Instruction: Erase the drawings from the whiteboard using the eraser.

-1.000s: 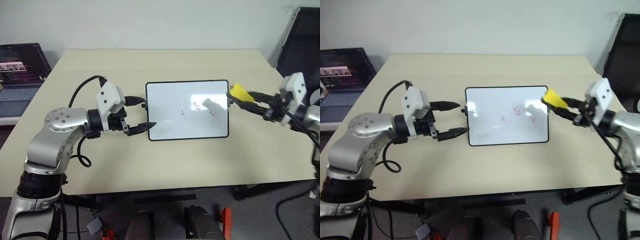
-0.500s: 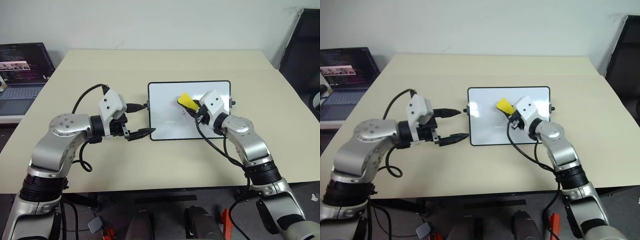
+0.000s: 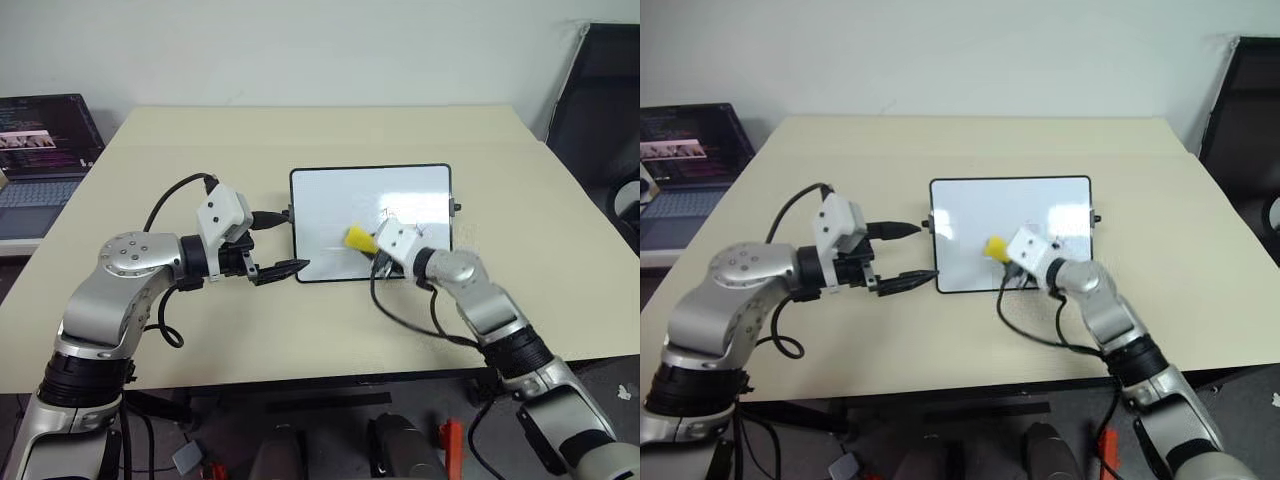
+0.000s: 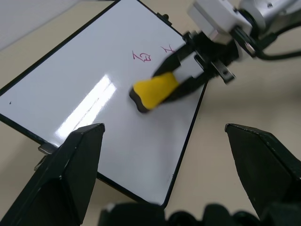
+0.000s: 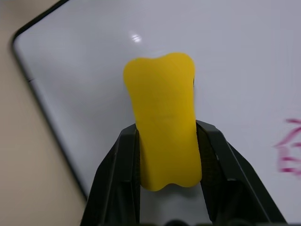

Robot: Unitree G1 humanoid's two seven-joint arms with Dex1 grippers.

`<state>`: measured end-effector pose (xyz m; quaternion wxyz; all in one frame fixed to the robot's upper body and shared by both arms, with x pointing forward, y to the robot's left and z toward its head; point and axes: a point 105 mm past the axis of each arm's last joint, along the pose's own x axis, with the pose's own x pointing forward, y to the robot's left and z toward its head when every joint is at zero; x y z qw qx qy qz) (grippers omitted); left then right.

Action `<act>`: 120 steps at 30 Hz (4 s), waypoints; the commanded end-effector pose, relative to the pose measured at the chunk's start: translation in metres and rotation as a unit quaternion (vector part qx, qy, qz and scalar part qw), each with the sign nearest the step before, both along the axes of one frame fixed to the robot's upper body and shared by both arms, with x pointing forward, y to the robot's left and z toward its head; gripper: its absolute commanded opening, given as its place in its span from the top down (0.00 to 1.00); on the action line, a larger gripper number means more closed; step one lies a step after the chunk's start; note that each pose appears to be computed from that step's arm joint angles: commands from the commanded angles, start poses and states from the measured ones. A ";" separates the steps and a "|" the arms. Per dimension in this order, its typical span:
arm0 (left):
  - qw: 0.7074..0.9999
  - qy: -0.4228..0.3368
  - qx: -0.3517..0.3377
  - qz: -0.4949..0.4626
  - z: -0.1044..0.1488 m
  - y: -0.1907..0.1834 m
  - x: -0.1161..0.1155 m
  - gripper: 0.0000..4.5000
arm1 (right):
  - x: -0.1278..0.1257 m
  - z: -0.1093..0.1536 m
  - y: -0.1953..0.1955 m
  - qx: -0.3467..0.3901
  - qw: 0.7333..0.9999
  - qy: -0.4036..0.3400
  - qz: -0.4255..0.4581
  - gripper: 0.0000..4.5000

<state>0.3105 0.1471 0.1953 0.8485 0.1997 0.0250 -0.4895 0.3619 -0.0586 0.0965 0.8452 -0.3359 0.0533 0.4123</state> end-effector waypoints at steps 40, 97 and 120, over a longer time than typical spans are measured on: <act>0.998 -0.064 0.004 0.006 0.029 -0.002 0.011 0.00 | -0.037 0.145 -0.217 0.056 0.992 -0.029 -0.112 0.72; 0.999 -0.049 -0.005 0.014 0.023 -0.003 0.015 0.00 | 0.025 -0.002 -0.043 0.067 0.994 0.052 -0.062 0.72; 0.999 -0.049 -0.008 0.005 0.022 -0.009 0.016 0.00 | 0.070 0.041 -0.085 0.068 0.970 -0.069 -0.225 0.72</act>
